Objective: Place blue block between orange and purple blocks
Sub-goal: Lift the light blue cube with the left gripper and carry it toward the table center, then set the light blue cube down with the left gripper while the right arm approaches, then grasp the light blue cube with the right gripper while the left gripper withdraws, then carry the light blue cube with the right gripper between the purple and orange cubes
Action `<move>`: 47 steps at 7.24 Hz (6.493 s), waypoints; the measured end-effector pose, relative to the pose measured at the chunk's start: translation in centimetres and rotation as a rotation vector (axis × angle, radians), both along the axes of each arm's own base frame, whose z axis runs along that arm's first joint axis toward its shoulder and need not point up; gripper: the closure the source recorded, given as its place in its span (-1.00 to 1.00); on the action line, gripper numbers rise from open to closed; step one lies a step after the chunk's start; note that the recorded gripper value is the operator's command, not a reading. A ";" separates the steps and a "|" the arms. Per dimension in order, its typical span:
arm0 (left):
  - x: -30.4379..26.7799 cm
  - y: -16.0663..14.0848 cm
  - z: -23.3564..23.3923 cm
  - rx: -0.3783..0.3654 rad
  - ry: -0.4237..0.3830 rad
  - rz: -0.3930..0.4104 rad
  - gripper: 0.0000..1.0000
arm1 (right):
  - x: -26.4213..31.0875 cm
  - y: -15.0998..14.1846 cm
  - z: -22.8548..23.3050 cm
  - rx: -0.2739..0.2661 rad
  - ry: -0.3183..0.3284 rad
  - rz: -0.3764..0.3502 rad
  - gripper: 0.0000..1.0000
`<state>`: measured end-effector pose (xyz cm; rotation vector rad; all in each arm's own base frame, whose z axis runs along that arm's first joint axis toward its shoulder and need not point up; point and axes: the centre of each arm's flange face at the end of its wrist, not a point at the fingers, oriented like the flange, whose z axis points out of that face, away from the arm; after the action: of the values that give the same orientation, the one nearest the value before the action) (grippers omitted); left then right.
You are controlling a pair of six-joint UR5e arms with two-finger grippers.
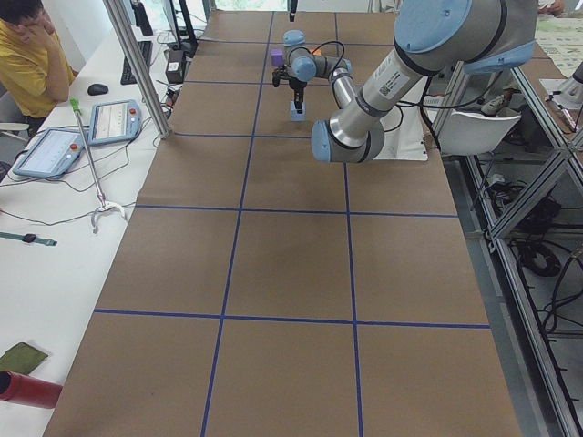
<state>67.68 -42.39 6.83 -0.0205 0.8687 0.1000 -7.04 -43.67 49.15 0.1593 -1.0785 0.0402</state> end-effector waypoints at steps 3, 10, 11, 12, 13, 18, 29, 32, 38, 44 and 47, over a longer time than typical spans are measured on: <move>1.5 -0.7 0.3 0.021 -0.009 -0.020 -0.55 | -7.2 -3.0 -6.8 -0.085 -0.064 0.018 -0.99; -4.6 -4.1 0.2 0.024 0.057 -0.114 -0.99 | -28.0 -0.8 -17.2 -0.217 -0.068 0.131 -0.97; -9.1 -4.8 4.0 0.025 0.066 -0.145 -0.99 | -31.8 0.2 -19.2 -0.256 -0.036 0.163 -0.96; -14.0 -5.3 8.3 0.012 0.069 -0.167 -0.99 | -34.6 0.9 -21.3 -0.293 0.005 0.177 -0.93; -18.8 -6.2 11.6 -0.015 0.073 -0.187 -0.99 | -37.0 1.7 -22.8 -0.331 0.037 0.188 -0.93; -27.0 -6.5 17.1 -0.066 0.078 -0.227 -0.99 | -45.3 2.8 -23.3 -0.353 0.123 0.244 -0.95; -27.0 -6.3 17.4 -0.069 0.076 -0.224 -0.99 | -47.0 3.0 -21.0 -0.322 0.184 0.221 0.90; -27.0 -6.3 17.3 -0.067 0.079 -0.224 -0.99 | -41.7 1.5 -21.6 -0.326 0.136 0.246 1.00; -27.0 -6.2 17.1 -0.069 0.080 -0.227 -0.99 | -20.2 -1.4 -8.5 -0.221 0.266 0.173 1.00; -27.1 -6.0 16.6 -0.071 0.088 -0.230 -0.99 | -13.2 0.7 2.3 -0.309 0.314 0.070 1.00; -27.0 -6.0 16.5 -0.071 0.089 -0.232 -0.99 | -12.9 0.5 5.4 -0.319 0.349 0.037 1.00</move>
<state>40.65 -48.39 23.31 0.0184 0.9575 -0.1482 -19.95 -43.16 54.53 -0.0994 -0.7095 0.2095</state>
